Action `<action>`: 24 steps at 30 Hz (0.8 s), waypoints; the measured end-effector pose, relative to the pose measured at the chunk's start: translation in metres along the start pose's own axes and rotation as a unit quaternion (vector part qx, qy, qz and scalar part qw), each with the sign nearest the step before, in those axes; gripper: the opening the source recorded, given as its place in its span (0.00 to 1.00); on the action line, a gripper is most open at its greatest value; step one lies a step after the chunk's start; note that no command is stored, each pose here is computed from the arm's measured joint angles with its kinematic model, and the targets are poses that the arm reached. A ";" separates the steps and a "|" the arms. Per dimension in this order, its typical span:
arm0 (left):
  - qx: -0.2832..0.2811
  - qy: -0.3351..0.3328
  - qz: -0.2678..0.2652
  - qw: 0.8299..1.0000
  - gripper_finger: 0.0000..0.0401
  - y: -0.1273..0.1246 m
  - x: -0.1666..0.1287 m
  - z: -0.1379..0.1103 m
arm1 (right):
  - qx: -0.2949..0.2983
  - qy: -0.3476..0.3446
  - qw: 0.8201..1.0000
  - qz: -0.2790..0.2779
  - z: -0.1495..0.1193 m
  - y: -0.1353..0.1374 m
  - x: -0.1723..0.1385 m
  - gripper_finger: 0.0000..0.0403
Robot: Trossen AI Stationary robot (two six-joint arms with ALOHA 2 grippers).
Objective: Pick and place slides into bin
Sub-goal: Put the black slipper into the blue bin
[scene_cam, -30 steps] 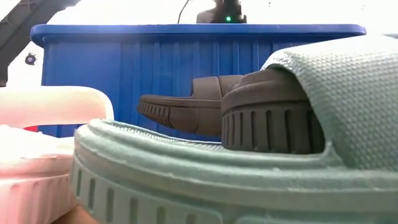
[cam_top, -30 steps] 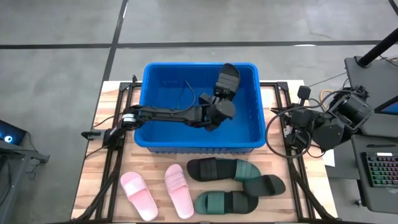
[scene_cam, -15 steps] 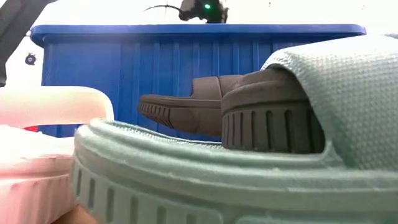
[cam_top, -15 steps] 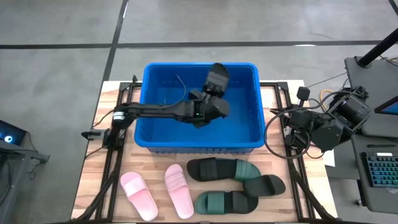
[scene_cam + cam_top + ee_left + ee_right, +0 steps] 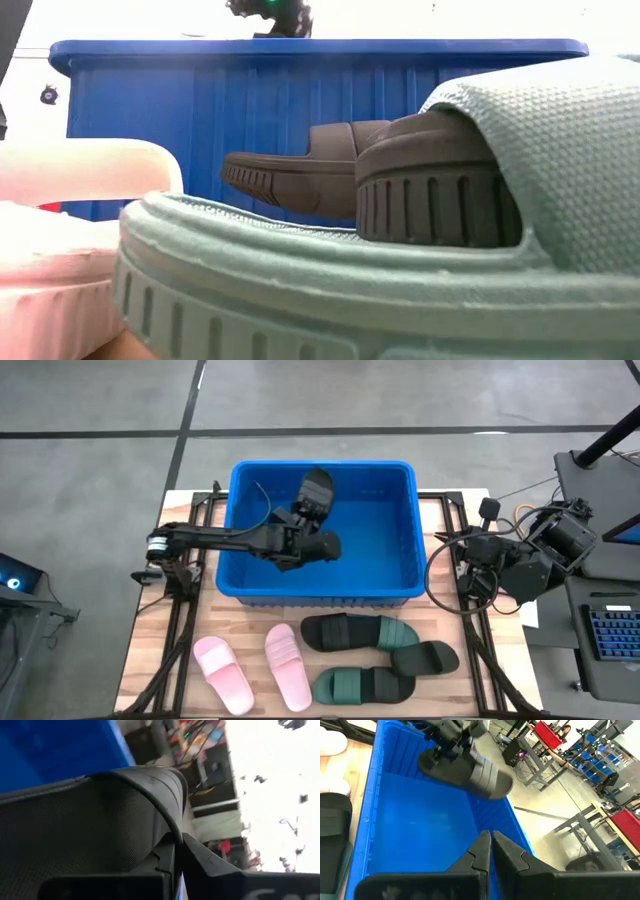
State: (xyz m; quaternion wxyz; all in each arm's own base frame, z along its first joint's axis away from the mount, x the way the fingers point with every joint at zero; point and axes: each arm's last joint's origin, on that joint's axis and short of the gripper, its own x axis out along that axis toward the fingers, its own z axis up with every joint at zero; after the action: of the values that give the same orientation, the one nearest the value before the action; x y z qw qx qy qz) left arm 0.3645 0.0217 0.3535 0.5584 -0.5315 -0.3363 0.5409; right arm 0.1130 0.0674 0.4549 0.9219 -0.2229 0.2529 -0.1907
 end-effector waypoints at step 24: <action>-0.015 -0.009 -0.012 1.000 0.00 0.034 -0.003 0.037 | 0.050 0.053 0.997 0.019 0.008 -0.014 0.031 0.02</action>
State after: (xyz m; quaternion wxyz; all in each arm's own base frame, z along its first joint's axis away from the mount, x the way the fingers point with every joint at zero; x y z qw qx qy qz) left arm 0.3207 0.0218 0.3294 0.5539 -0.5309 -0.3558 0.5336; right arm 0.1387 0.0438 0.4567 0.9208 -0.1611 0.2953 -0.1976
